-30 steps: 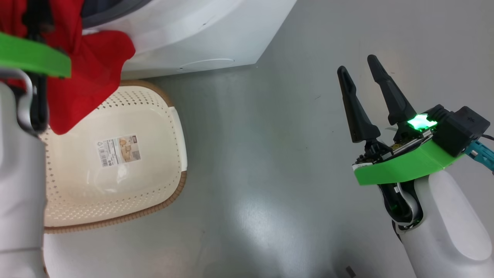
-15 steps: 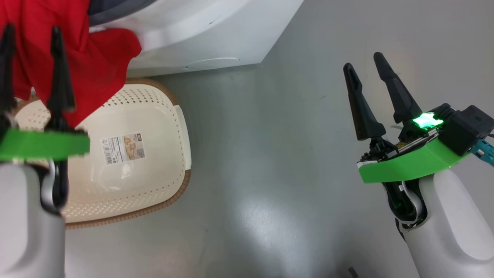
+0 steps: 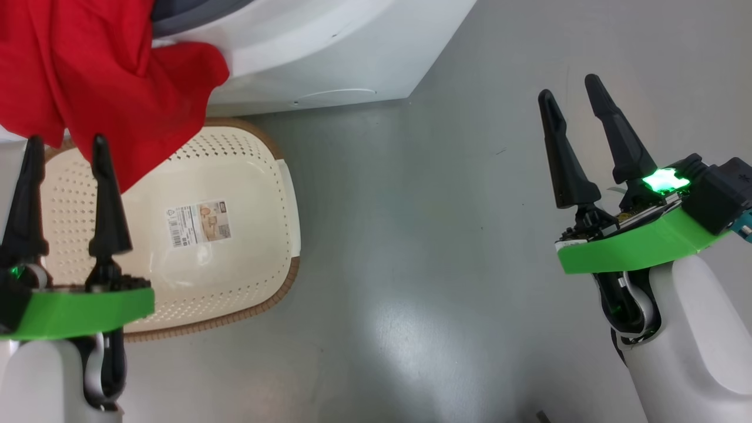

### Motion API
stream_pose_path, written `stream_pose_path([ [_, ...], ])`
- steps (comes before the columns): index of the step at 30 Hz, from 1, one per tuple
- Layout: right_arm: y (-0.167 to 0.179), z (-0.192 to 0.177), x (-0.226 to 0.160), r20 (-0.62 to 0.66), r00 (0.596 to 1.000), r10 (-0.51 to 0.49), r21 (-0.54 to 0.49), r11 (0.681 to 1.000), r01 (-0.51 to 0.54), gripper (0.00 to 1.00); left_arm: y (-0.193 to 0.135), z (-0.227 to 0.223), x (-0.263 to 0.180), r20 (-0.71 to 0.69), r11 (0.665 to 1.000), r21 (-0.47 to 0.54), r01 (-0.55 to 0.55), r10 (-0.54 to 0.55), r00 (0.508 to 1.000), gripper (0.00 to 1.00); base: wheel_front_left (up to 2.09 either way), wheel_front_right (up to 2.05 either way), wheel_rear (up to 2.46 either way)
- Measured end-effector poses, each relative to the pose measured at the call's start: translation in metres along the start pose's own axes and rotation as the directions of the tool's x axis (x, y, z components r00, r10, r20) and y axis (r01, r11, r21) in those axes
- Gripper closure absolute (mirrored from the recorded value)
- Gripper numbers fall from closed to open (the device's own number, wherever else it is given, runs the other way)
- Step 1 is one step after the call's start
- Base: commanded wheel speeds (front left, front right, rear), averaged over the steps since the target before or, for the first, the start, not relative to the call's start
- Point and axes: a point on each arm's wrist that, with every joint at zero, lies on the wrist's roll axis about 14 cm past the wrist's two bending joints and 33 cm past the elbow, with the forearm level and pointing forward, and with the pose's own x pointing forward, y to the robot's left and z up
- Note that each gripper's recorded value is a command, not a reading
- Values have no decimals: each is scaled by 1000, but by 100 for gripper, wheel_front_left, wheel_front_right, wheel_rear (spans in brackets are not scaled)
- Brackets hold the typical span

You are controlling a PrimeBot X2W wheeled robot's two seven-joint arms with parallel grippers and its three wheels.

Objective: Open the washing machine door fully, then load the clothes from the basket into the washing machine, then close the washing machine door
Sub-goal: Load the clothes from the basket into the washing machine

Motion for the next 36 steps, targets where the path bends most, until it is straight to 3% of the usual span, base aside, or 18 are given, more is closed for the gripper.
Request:
stream_pose_path([
  [36, -12, 1, -4, 5, 999, -45, -12, 999, 45, 0, 7, -35, -15, -104, 998, -27, -49, 46, 994, 0, 0, 0, 0],
])
